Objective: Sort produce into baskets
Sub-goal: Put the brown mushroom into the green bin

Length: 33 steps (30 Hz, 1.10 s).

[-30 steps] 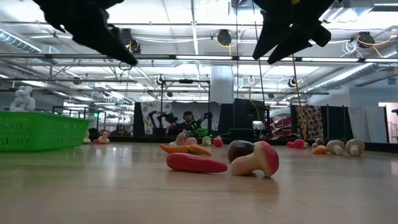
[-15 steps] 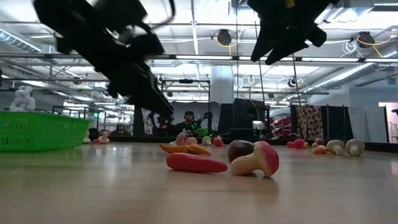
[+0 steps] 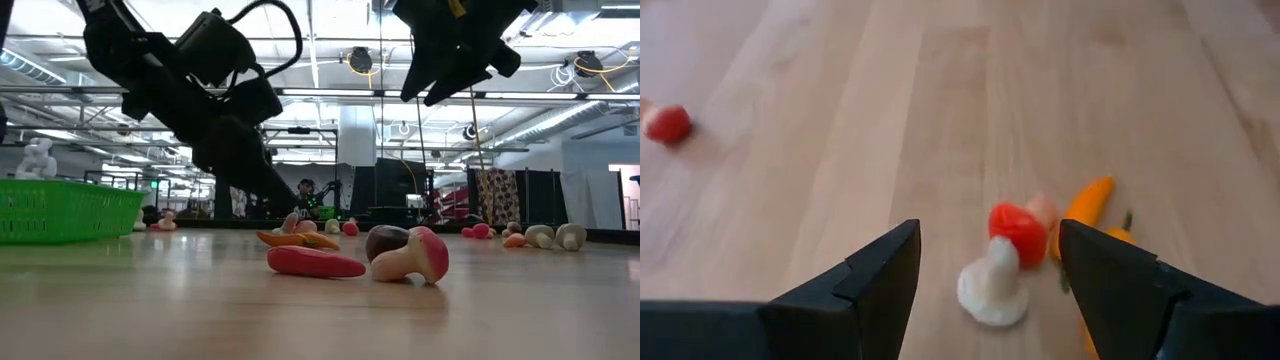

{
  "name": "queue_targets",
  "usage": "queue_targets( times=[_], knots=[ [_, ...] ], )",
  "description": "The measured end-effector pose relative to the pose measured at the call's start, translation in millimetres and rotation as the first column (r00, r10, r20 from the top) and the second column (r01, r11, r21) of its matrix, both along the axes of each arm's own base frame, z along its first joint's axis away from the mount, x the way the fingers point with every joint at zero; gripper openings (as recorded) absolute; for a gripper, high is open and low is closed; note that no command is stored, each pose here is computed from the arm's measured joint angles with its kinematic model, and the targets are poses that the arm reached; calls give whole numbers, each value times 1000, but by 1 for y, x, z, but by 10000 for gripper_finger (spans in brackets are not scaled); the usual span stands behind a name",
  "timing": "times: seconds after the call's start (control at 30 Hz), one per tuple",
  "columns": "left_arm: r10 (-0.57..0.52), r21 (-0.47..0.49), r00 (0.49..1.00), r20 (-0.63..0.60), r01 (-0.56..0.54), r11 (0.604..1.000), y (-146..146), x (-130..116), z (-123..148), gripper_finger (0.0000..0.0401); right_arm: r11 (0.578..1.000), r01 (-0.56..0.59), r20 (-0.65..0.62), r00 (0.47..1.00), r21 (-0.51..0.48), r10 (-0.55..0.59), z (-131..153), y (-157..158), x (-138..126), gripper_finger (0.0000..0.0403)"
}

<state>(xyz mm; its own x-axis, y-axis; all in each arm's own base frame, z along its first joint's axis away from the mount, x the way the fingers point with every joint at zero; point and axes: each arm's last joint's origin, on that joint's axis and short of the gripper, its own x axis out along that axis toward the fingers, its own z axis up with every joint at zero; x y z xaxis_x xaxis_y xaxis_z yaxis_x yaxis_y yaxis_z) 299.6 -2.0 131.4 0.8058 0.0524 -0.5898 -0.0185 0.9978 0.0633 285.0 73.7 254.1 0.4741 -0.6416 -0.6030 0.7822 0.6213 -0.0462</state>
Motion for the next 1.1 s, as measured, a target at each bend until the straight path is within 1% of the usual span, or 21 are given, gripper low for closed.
queue_targets(
  times=[0.23,0.53,0.87,0.97,1.1],
  knots=[
    [-8,-6,1000,11,8,1000,0,4,-8,246,1000,0,6,1000,2,0,0,0,0,215],
    [-8,-5,1000,-17,8,1000,0,6,-20,246,1000,-11,-6,1000,-6,11,0,0,0,215],
    [-9,-5,1000,-20,9,1000,0,6,-21,245,1000,-11,-6,1000,-6,11,0,0,0,215],
    [-9,-5,1000,-20,9,1000,0,6,-21,229,1000,-11,-6,1000,-6,11,0,0,0,215],
    [-9,-5,1000,-21,9,1000,0,6,-21,180,1000,-12,-7,1000,-7,12,0,0,0,215]
  ],
)
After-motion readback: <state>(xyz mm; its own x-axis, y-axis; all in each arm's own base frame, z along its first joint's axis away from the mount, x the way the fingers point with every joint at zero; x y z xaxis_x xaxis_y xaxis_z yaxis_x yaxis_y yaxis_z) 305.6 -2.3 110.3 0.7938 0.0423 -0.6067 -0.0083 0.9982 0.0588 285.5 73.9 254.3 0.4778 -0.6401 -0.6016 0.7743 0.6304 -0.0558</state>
